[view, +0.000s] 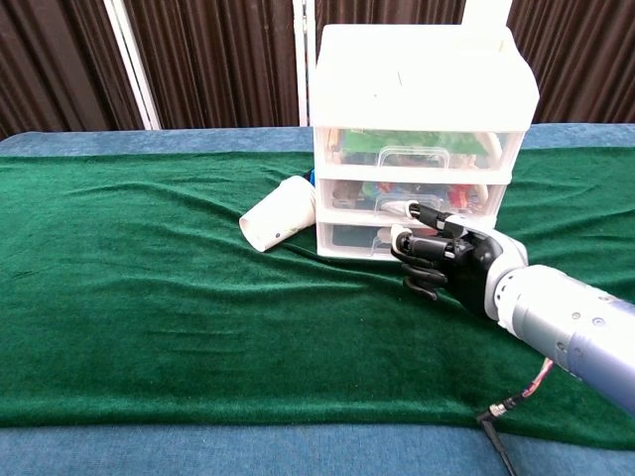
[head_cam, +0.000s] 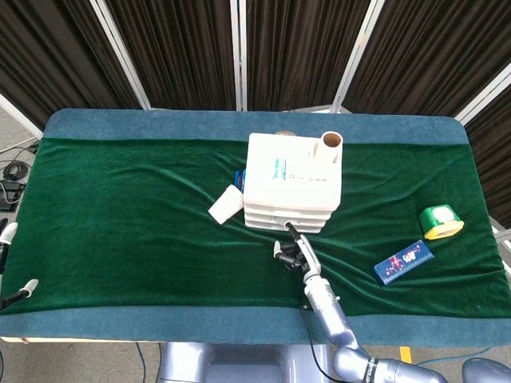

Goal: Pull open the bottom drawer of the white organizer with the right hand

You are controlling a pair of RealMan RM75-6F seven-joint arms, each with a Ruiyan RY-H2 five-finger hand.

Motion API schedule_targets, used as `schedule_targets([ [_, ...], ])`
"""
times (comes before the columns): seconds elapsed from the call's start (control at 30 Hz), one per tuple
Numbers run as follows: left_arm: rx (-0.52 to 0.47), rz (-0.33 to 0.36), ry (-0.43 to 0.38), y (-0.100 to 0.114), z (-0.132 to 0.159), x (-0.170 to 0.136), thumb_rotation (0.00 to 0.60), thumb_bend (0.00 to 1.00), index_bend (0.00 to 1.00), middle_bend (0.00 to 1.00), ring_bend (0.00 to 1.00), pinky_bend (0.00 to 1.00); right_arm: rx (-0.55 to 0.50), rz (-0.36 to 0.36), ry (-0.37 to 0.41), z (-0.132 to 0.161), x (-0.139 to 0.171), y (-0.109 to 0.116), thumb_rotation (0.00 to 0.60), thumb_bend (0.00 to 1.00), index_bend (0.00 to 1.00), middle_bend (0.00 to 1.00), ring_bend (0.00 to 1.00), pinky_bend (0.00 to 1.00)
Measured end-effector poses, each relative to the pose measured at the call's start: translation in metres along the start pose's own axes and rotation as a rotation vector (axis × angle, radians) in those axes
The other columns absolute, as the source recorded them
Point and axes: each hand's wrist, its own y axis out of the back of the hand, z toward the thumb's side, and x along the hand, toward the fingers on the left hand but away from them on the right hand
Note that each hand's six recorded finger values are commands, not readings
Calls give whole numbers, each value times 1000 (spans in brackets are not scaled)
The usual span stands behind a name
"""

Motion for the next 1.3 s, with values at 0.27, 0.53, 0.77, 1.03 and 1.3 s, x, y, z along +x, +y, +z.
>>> schedule_targets([
  [0.27,2,-4,1,-1,0,1,600,0,0,0,0,0,-54,7,-14,2,-4,-1,600,577,238,937,984,909],
  [0.53,0,-4,3,-1,-1,1,600,0,0,0,0,0,-79,28,-31,3,-7,-3,600,577,316,937,985,910],
  [0.77,2,-2,1,0,0,0,600,0,0,0,0,0,-88,39,-46,0,0,-2,600,577,332,937,985,910],
  [1.03,4,-2,-3,0,1,0,600,0,0,0,0,0,-95,48,-49,-1,9,3,600,577,338,937,985,909],
  [1.3,6,-2,-6,-1,2,-1,600,0,0,0,0,0,-96,72,-45,-1,19,2,600,579,341,937,985,910],
])
